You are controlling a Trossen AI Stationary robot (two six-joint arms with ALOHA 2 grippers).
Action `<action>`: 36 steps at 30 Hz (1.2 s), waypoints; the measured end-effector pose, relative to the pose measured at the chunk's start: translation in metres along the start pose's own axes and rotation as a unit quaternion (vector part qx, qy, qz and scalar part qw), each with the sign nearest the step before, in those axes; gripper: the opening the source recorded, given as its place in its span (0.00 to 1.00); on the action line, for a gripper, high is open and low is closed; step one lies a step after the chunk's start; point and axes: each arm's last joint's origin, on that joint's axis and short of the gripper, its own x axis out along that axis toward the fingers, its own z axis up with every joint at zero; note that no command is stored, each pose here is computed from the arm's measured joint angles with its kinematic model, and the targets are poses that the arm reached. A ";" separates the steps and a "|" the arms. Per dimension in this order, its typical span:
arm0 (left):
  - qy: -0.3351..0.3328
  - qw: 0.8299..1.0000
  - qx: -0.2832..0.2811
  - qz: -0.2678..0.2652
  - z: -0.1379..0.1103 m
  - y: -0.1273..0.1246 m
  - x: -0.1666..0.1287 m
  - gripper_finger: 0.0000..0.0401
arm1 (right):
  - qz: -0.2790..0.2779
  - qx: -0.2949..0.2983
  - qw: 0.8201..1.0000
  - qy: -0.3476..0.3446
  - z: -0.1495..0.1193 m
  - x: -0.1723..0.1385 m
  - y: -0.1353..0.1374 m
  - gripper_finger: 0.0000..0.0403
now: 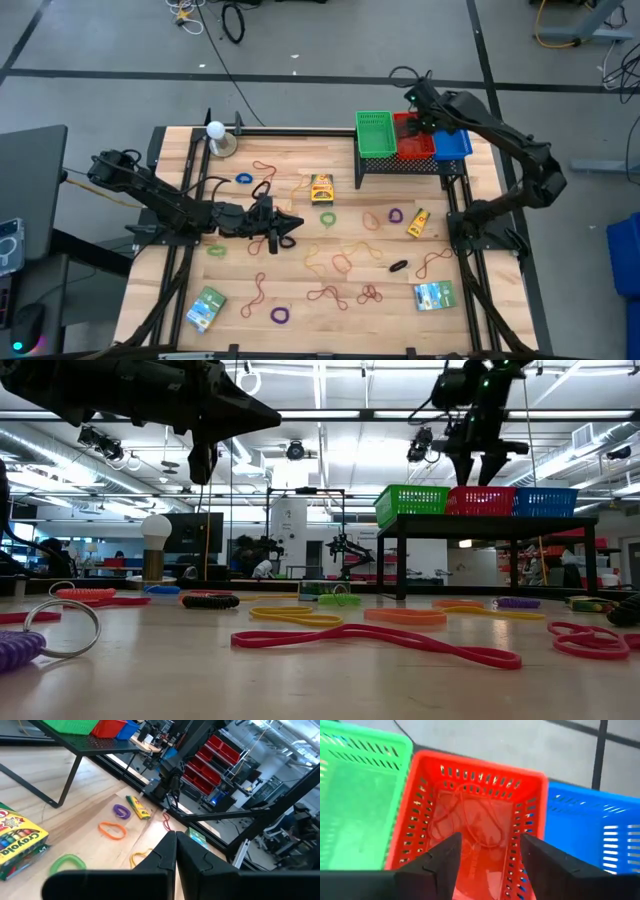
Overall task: Pick & Place Office Desk Supplies
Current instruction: Put the purple spring keychain into the green bin
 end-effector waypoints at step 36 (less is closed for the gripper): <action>0.154 0.986 0.053 0.041 -0.011 -0.033 0.002 0.02 | 0.386 -0.262 0.875 -0.128 -0.237 -0.068 0.065 0.07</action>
